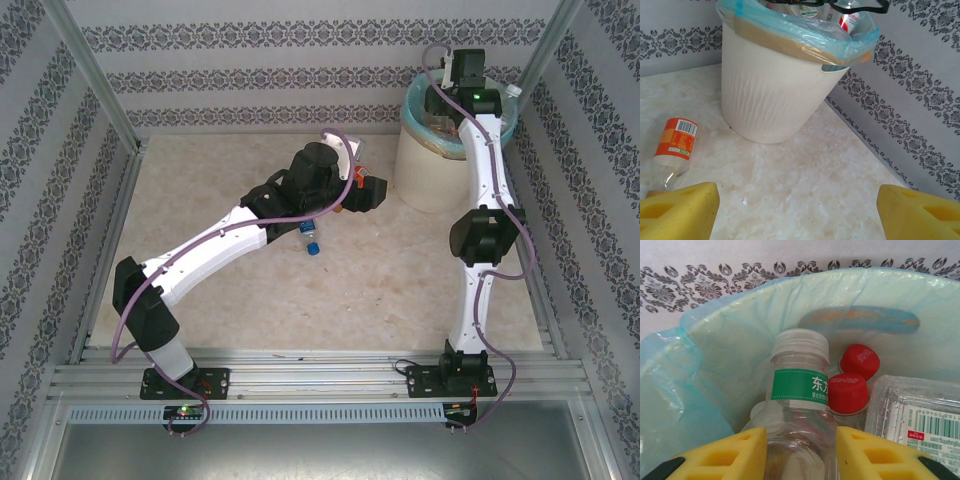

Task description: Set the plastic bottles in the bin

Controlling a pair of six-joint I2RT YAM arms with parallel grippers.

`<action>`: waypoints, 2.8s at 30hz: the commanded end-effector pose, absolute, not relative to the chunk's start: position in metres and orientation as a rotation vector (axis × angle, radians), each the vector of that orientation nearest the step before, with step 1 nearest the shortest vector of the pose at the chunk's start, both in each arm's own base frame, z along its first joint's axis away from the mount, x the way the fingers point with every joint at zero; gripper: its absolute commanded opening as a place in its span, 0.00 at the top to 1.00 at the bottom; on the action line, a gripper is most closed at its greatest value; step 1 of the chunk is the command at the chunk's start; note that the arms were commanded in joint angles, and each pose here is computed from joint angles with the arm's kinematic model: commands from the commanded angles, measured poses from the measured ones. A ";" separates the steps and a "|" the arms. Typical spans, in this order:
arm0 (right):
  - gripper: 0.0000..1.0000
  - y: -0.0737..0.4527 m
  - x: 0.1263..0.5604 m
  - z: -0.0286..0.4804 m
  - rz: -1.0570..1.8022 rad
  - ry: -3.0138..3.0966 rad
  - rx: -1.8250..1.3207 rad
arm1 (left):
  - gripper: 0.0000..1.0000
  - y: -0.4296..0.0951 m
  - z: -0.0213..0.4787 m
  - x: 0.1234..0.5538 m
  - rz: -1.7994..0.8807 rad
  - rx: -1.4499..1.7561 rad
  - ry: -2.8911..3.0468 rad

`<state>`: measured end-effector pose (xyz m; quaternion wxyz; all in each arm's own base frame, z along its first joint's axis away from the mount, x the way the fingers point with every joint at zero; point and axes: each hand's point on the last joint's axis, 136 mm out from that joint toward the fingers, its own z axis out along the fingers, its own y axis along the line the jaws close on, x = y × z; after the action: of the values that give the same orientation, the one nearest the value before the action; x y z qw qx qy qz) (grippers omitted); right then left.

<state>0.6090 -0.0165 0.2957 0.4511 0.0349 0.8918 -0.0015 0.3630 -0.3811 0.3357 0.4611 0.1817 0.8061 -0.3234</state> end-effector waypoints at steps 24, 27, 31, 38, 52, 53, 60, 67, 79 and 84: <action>0.49 -0.010 0.434 0.440 0.168 1.952 0.200 | 0.15 -0.295 0.347 0.316 -0.647 0.340 1.907; 0.50 0.022 0.411 0.425 0.306 1.986 0.162 | 0.13 -0.272 0.333 0.309 -0.564 0.318 1.924; 0.44 0.089 0.381 0.397 0.421 2.025 0.016 | 0.13 -0.240 0.311 0.299 -0.460 0.290 1.966; 0.33 0.180 0.364 0.287 0.358 2.204 -0.136 | 0.11 -0.190 0.270 0.281 -0.333 0.212 2.033; 0.32 0.293 0.363 0.096 0.299 2.524 -0.279 | 0.11 -0.144 0.223 0.253 -0.310 0.057 2.105; 0.32 0.295 0.362 0.086 0.303 2.528 -0.265 | 0.11 -0.143 0.224 0.253 -0.307 0.052 2.104; 0.32 0.304 0.349 0.039 0.313 2.580 -0.246 | 0.11 -0.144 0.227 0.255 -0.300 0.062 2.097; 0.47 0.308 0.348 0.030 0.339 2.584 -0.252 | 0.11 -0.150 0.226 0.260 -0.309 0.067 2.100; 1.00 0.304 0.305 0.097 0.595 2.585 -0.456 | 0.03 -0.151 0.266 0.277 -0.069 0.407 1.936; 1.00 0.270 0.282 0.144 0.847 2.585 -0.319 | 0.00 -0.156 0.286 0.293 0.130 0.603 1.789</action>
<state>0.3061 0.2861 0.1304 0.2420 -0.1282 0.9269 0.2565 0.2791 -0.1573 0.2520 0.5400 0.2050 0.8163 -0.0099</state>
